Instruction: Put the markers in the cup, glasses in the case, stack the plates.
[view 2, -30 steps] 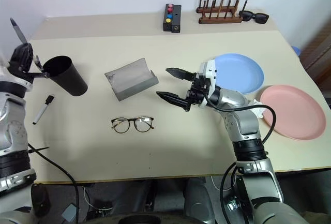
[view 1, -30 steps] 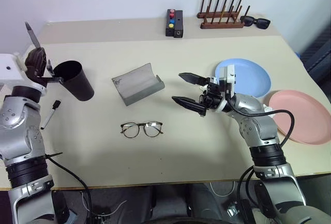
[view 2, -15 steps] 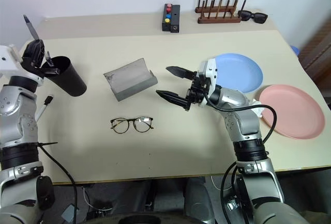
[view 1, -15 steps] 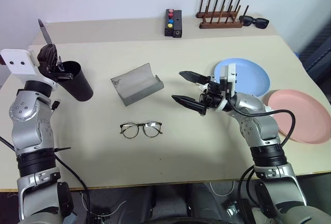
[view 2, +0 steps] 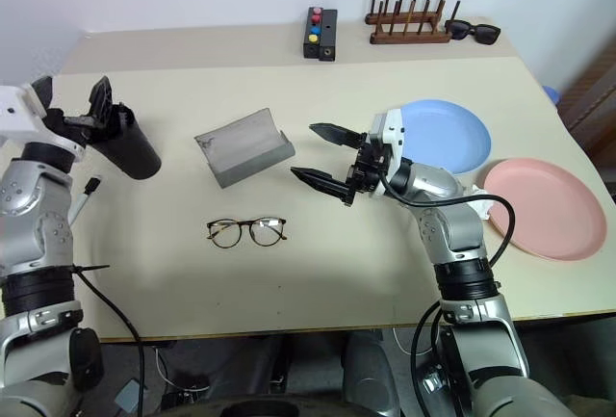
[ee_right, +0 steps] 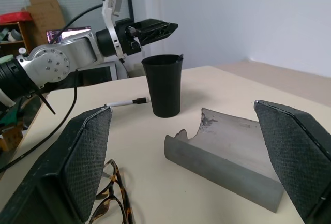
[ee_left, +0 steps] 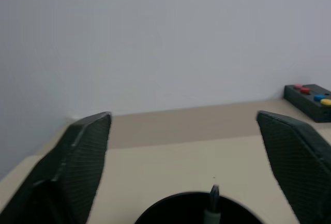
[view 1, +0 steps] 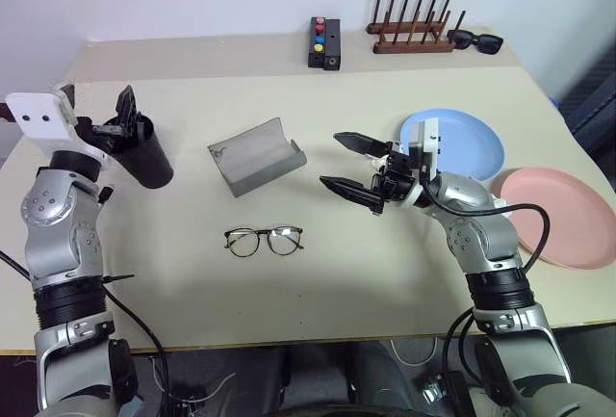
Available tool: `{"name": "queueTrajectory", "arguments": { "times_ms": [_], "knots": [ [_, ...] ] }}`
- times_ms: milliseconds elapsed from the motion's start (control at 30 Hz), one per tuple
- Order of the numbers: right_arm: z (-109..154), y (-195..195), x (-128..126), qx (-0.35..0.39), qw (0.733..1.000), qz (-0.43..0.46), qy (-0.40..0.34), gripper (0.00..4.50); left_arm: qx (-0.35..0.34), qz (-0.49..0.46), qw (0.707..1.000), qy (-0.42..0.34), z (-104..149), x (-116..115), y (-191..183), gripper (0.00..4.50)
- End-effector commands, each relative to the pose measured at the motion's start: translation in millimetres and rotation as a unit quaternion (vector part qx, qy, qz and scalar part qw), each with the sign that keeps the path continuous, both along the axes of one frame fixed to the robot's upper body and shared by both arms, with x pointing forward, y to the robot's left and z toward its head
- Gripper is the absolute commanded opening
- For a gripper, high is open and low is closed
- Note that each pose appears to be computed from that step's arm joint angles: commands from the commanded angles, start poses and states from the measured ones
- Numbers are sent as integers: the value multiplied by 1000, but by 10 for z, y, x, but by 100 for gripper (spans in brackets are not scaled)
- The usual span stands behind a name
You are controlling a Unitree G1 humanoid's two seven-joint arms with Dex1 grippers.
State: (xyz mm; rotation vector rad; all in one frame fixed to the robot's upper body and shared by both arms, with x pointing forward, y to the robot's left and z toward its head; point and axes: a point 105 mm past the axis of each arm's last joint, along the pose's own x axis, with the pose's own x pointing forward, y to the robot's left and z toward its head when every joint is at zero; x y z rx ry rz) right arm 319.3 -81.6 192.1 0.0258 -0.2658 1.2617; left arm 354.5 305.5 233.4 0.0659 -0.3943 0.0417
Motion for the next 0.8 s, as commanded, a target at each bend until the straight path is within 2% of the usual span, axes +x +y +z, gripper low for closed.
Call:
{"name": "queueTrajectory", "arguments": {
  "times_ms": [33,267,467,667,800],
  "knots": [
    [151,6,-31,8,1000,2,-30,450,-7,-2,999,-47,289,-107,17,444],
    [106,51,-83,4,1000,22,-22,450,-58,10,993,-102,777,-286,252,444],
    [-74,129,-206,-41,997,57,-42,450,-87,48,989,-107,1086,-454,686,444],
    [-255,120,-241,-77,993,78,-32,450,-69,76,993,-57,1034,-594,1013,444],
    [-276,110,-230,-85,992,84,-33,450,-70,94,992,49,804,-687,1217,444]
  ]
}}
